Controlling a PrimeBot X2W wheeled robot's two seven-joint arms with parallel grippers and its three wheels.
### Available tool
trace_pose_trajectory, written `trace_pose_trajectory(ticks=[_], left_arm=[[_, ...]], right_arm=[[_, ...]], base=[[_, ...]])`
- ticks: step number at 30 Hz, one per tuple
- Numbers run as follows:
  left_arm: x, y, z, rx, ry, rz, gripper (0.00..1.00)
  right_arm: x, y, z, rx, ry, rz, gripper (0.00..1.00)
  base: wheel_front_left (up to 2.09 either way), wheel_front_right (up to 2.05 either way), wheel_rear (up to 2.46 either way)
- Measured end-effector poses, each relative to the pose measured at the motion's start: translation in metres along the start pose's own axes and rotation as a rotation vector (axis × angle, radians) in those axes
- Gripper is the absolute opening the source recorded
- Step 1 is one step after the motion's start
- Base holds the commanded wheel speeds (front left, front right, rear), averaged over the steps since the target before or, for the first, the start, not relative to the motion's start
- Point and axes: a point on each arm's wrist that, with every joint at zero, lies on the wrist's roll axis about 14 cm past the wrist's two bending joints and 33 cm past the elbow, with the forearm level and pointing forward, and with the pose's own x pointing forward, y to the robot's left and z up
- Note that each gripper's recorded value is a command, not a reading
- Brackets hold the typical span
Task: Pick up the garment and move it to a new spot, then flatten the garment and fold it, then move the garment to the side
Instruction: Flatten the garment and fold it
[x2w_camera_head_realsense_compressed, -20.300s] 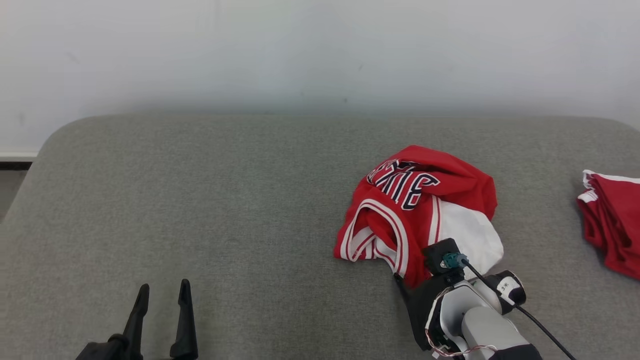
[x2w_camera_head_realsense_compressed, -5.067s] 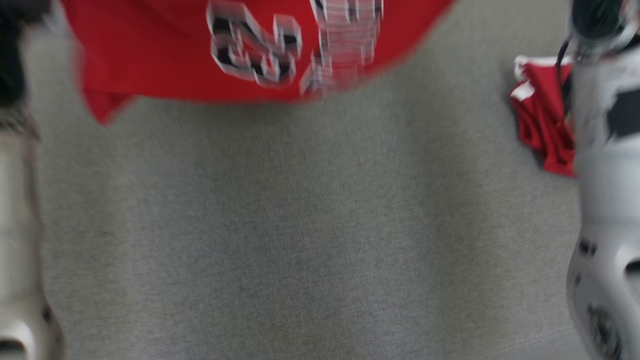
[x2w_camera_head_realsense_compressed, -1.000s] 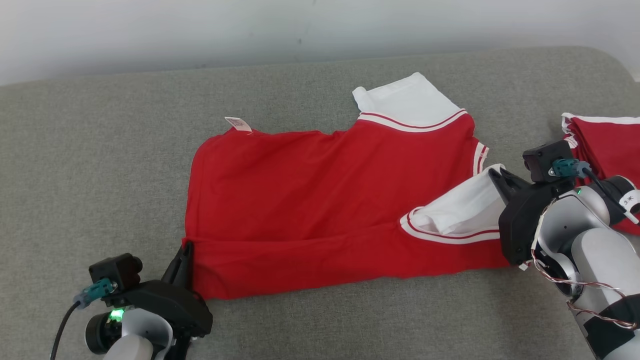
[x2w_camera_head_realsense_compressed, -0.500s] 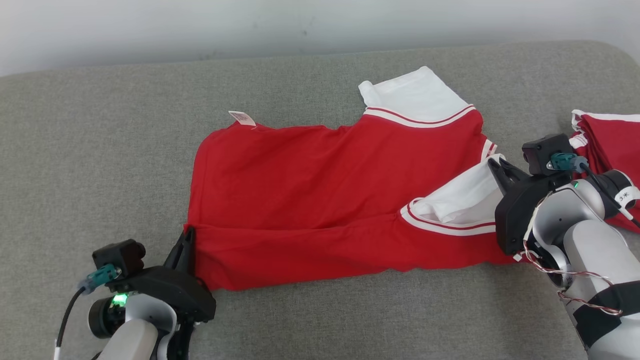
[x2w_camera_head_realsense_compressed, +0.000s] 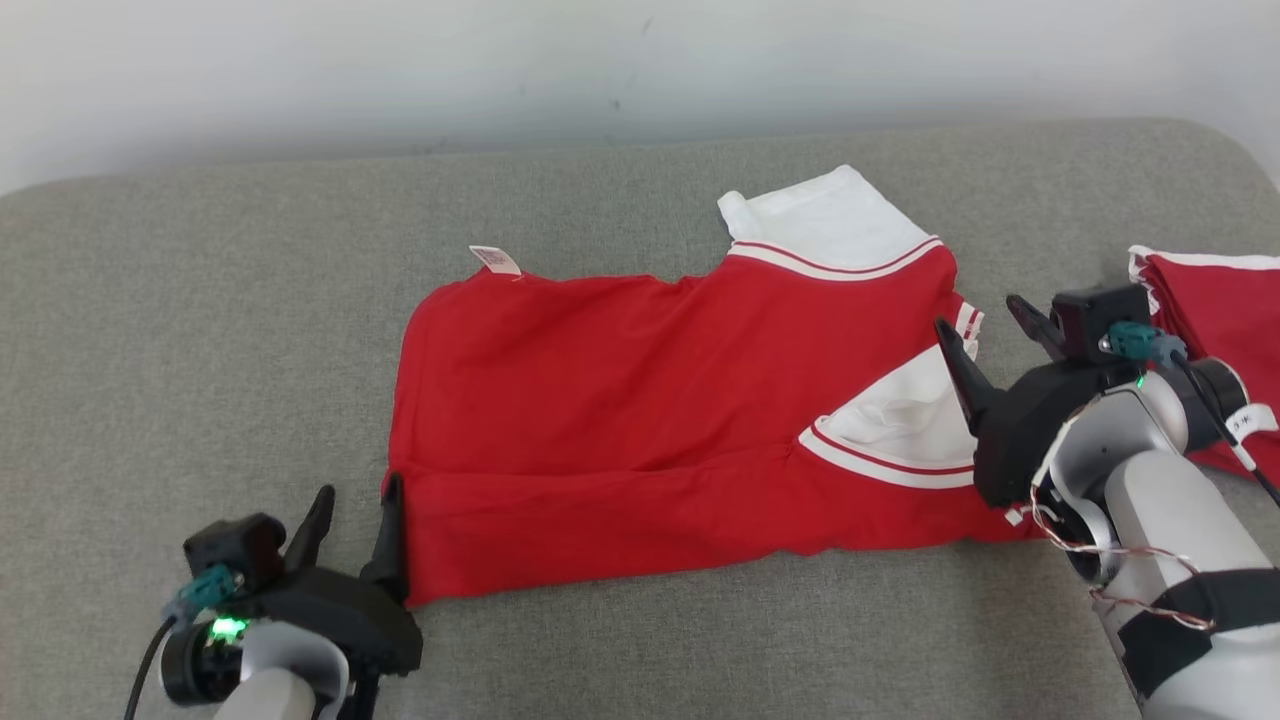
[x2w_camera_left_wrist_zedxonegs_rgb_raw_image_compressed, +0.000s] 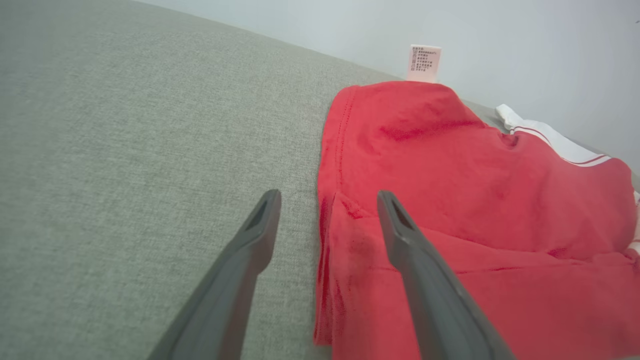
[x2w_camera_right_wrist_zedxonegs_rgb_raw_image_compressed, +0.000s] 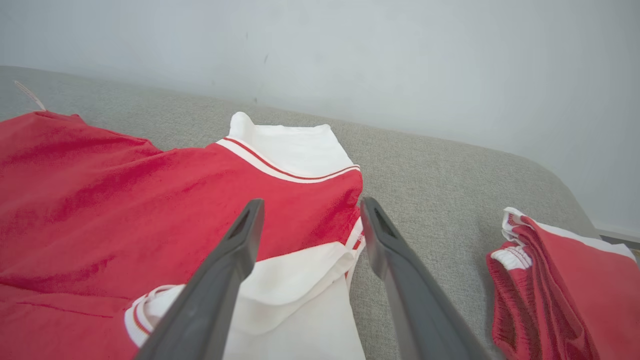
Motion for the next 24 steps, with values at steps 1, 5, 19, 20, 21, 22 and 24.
trace_pose_trajectory(ticks=[1, 5, 19, 20, 21, 22, 24], left_arm=[[-0.004, 0.002, 0.001, 0.012, -0.010, 0.003, 1.00], [-0.019, 0.009, 0.004, 0.063, -0.041, 0.011, 1.00], [-0.036, -0.007, -0.018, 0.159, -0.019, -0.024, 1.00], [-0.033, -0.008, -0.019, 0.165, -0.014, -0.028, 1.00], [-0.031, -0.008, -0.021, 0.173, -0.003, -0.030, 1.00], [-0.028, -0.009, -0.024, 0.182, 0.014, -0.033, 1.00], [-0.023, -0.011, -0.028, 0.191, 0.029, -0.040, 1.00]], right_arm=[[-0.003, -0.001, -0.001, 0.007, -0.002, -0.004, 1.00], [-0.017, -0.009, -0.017, 0.039, 0.042, -0.029, 1.00], [-0.050, -0.023, -0.104, 0.165, 0.313, -0.114, 1.00], [-0.049, -0.021, -0.107, 0.169, 0.325, -0.112, 1.00], [-0.048, -0.019, -0.112, 0.174, 0.341, -0.111, 1.00], [-0.048, -0.018, -0.117, 0.179, 0.363, -0.110, 1.00], [-0.046, -0.015, -0.126, 0.178, 0.406, -0.108, 1.00]], base=[[0.00, 0.00, 0.00], [0.00, 0.00, 0.00], [0.00, 0.00, 0.00], [0.00, 0.00, 0.00], [0.00, 0.00, 0.00], [0.00, 0.00, 0.00], [0.00, 0.00, 0.00]])
